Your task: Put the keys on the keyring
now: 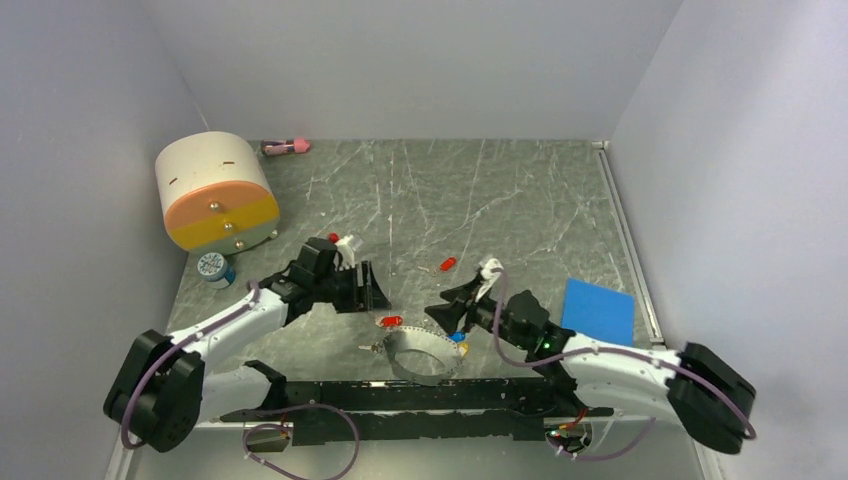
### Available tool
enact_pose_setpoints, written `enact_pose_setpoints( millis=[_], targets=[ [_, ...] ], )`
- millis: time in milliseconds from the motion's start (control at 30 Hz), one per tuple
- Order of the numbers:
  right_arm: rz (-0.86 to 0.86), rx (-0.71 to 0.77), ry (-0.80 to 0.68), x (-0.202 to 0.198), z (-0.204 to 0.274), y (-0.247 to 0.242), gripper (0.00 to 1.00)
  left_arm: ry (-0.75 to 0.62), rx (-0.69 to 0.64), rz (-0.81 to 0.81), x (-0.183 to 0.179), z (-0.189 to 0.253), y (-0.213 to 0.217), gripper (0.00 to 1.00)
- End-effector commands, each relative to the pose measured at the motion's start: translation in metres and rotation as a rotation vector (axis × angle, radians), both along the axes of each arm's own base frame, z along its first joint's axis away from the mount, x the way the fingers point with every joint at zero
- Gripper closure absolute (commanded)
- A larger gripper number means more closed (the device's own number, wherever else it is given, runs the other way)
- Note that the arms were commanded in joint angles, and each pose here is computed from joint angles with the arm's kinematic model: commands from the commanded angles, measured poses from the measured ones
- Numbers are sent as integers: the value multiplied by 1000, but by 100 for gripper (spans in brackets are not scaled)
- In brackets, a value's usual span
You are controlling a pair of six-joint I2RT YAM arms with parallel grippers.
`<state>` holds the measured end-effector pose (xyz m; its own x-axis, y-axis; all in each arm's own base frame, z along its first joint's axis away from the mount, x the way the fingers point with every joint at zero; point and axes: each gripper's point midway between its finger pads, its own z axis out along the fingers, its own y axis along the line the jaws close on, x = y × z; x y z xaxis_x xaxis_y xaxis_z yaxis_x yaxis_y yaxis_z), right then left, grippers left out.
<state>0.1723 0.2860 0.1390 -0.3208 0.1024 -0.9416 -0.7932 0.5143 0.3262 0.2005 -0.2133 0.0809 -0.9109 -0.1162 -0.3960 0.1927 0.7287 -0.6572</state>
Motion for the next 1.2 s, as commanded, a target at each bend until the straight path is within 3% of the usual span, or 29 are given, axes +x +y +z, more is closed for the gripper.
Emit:
enact_pose_setpoints(
  millis=[0, 200, 400, 600, 733, 1000, 1167],
  targets=[
    [-291, 68, 254, 11, -20, -46, 44, -78, 0, -124, -7, 13, -33, 32],
    [-497, 135, 544, -5, -49, -89, 48, -132, 139, -263, -31, 1, -59, 32],
    [-424, 158, 773, -39, -74, -84, 48, -155, 183, -362, -51, -11, -76, 34],
    [-359, 13, 996, -74, -107, -76, 43, -173, 161, -405, -68, -14, -90, 35],
    [-329, -80, 1075, -90, -115, -75, 39, -182, 172, -409, -72, -17, -92, 35],
    [-307, -129, 1185, -109, -128, -76, 36, -164, 242, -364, -65, -29, -90, 34],
    [-340, -154, 1183, -110, -129, -85, 34, -179, 228, -373, -62, -26, -96, 33]
  ],
)
